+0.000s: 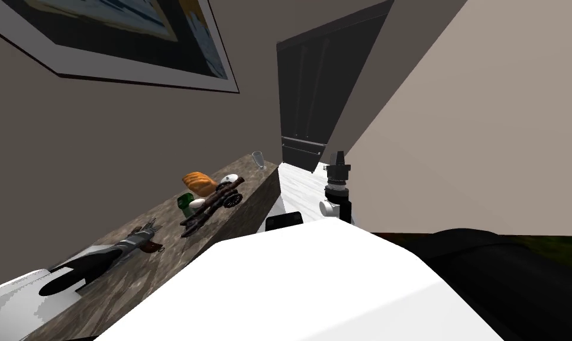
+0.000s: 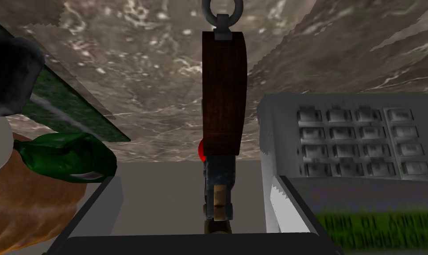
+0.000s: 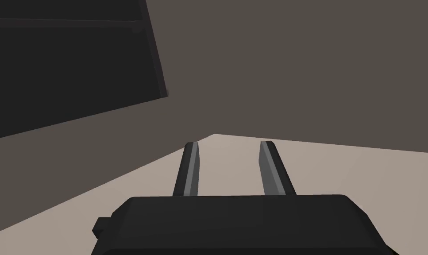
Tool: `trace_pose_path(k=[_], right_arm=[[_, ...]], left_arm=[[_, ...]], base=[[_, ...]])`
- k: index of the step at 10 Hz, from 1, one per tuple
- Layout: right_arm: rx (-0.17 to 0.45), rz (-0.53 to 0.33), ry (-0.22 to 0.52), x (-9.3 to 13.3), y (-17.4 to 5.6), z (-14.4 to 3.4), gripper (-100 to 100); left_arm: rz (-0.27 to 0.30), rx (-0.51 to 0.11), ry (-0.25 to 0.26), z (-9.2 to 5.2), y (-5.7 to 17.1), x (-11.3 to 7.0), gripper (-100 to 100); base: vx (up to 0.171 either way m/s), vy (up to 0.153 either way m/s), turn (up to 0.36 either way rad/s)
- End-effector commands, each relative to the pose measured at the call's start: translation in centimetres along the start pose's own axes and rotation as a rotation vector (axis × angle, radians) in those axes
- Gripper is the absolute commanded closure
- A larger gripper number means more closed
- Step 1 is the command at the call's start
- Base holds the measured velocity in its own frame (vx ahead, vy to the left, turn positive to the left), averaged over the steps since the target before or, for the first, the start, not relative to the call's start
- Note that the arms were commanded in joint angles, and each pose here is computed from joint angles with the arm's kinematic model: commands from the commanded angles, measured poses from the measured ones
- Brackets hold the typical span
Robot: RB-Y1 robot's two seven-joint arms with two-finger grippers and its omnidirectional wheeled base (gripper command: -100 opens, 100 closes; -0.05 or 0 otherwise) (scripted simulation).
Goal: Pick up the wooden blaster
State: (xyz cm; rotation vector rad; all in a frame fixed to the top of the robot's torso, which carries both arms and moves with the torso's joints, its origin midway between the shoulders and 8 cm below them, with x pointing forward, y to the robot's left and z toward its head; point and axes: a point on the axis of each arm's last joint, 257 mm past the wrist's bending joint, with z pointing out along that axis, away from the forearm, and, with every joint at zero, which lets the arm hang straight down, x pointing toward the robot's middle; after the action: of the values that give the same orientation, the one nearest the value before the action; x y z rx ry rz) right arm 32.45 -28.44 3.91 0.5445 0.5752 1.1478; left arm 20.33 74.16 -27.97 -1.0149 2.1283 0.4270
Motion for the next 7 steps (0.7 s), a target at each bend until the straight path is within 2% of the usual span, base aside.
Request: trace_pose_path(k=[1,2,3,4,5,6,7], right_arm=[[0.000,0.000,0.000,0.0,0.0,0.0,0],[0.000,0.000,0.000,0.0,0.0,0.0,0],[0.000,0.000,0.000,0.0,0.0,0.0,0],[0.000,0.000,0.000,0.0,0.0,0.0,0],[0.000,0.000,0.000,0.0,0.0,0.0,0],[0.000,0.000,0.000,0.0,0.0,0.0,0],[0.000,0.000,0.000,0.0,0.0,0.0,0]], left_arm=[[-0.004,-0.023,-0.014,0.2,1.1,-0.7,-100],[-0.042,-0.057,-0.033,0.9,2.0,-1.5,-100],[-0.048,-0.071,-0.039,1.0,2.6,-2.0,-100],[-0.046,-0.094,-0.050,1.0,3.8,-2.5,-100],[-0.088,-0.134,-0.054,1.5,5.1,-2.6,-100],[-0.095,-0.147,-0.060,1.6,5.6,-3.1,-100],[-0.091,-0.159,-0.074,1.7,6.2,-3.9,-100]], base=[[-0.108,0.038,-0.064],[-0.163,0.045,-0.300],[-0.180,0.051,-0.364],[-0.102,0.016,-0.095],[-0.167,0.023,-0.289],[-0.187,0.011,-0.351],[-0.102,0.001,-0.090]])
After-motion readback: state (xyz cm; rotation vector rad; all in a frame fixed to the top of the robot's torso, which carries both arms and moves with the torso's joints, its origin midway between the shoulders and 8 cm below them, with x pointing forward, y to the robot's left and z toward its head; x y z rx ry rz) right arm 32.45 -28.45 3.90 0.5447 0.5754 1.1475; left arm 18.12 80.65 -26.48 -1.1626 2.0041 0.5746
